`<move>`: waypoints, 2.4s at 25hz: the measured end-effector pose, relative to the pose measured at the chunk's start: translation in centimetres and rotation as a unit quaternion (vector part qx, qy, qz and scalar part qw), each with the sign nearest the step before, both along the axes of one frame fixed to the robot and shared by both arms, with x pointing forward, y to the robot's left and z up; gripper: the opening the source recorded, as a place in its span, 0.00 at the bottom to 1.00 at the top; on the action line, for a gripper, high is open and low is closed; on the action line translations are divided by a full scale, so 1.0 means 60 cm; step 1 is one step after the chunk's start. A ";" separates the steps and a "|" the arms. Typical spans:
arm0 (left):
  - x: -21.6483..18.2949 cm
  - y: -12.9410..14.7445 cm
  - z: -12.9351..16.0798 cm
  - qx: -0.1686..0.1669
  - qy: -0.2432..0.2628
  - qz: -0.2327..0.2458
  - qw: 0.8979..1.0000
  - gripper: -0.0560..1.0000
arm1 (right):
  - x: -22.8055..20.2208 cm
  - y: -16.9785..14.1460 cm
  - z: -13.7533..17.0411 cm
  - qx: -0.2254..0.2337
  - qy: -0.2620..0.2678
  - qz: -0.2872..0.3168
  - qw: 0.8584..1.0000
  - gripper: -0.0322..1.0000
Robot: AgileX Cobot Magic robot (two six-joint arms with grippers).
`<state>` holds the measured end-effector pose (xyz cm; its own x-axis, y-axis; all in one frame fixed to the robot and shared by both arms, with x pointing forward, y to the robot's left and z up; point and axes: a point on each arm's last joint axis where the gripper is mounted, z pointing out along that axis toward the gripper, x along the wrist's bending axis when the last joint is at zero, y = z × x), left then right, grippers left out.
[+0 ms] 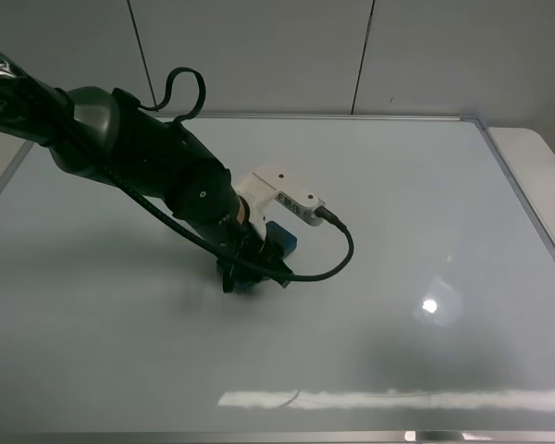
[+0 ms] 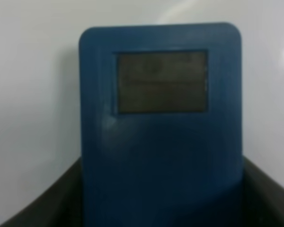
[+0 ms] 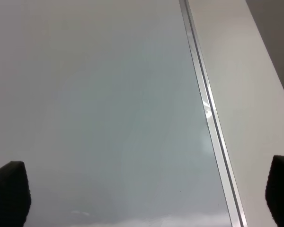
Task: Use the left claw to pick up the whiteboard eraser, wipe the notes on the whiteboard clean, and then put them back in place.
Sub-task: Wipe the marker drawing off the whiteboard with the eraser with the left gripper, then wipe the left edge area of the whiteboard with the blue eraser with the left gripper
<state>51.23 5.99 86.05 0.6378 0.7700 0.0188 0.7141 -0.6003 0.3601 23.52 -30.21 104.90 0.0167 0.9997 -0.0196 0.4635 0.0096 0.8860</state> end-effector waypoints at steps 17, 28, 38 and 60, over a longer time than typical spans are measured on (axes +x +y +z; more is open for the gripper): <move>0.062 0.173 0.038 0.067 -0.005 0.092 0.993 0.57 | 0.000 0.000 0.000 0.000 0.000 0.000 1.000 0.99; 0.042 0.254 0.121 0.110 0.011 0.154 0.982 0.57 | 0.000 0.000 0.000 0.000 0.000 0.000 1.000 0.99; 0.044 0.336 0.171 0.099 -0.013 0.234 0.967 0.57 | 0.000 0.000 0.000 0.000 0.000 0.000 1.000 0.99; -0.009 0.409 0.085 0.011 -0.035 0.327 0.944 0.57 | 0.000 0.000 0.000 0.000 0.000 0.000 1.000 0.99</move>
<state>50.67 30.53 91.15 0.0228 0.9977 0.0636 0.9094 -0.0472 0.4133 23.52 -30.21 104.90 0.0167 0.9997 -0.0196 0.4635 0.0096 0.8860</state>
